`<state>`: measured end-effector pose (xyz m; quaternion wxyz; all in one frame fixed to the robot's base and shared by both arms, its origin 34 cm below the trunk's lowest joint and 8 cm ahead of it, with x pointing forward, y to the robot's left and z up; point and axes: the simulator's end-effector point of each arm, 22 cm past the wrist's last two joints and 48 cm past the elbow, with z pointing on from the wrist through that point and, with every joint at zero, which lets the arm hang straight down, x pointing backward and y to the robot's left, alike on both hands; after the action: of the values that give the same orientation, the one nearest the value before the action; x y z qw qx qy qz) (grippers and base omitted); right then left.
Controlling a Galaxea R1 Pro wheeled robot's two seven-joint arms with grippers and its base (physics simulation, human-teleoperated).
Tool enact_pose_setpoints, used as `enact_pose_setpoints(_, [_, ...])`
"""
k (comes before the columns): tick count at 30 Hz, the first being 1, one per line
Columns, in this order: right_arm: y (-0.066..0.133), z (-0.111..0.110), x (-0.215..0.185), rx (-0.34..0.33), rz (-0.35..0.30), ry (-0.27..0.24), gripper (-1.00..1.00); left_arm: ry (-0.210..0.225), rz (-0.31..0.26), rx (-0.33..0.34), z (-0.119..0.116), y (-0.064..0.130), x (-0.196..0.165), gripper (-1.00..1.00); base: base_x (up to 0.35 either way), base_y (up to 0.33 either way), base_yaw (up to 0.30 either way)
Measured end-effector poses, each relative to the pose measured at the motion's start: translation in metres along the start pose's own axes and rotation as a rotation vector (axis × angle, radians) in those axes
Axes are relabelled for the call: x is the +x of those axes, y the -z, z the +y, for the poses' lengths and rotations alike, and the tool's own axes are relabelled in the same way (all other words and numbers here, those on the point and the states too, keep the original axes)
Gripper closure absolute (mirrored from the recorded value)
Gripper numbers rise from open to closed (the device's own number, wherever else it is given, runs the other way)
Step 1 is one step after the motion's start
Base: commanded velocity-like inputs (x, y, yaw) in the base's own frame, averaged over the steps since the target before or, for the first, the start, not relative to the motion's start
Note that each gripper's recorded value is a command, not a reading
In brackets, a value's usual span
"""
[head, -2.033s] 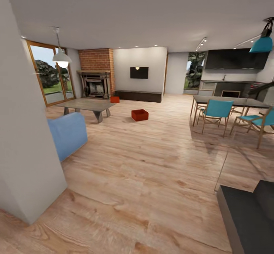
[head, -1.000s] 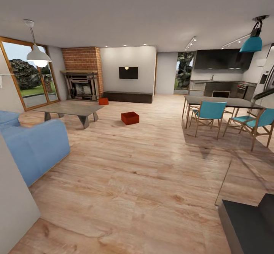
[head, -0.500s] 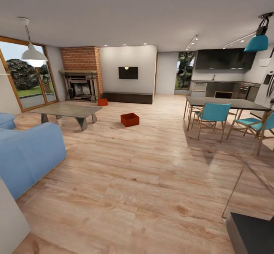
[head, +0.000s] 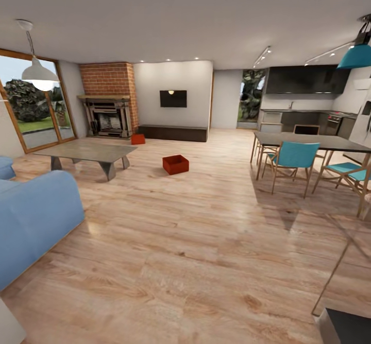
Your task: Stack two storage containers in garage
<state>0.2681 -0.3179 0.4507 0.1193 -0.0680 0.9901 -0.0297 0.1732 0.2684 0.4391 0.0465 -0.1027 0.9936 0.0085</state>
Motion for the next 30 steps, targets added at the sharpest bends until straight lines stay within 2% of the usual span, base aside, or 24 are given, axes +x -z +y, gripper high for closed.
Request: enact_pose_setpoints(30, [0.0000,-0.0003,0.0000,0.001,0.000,0.000,-1.00,0.000,-0.001,0.000,0.0000,0.0000,-0.0002,-1.00,0.323,0.000,0.000])
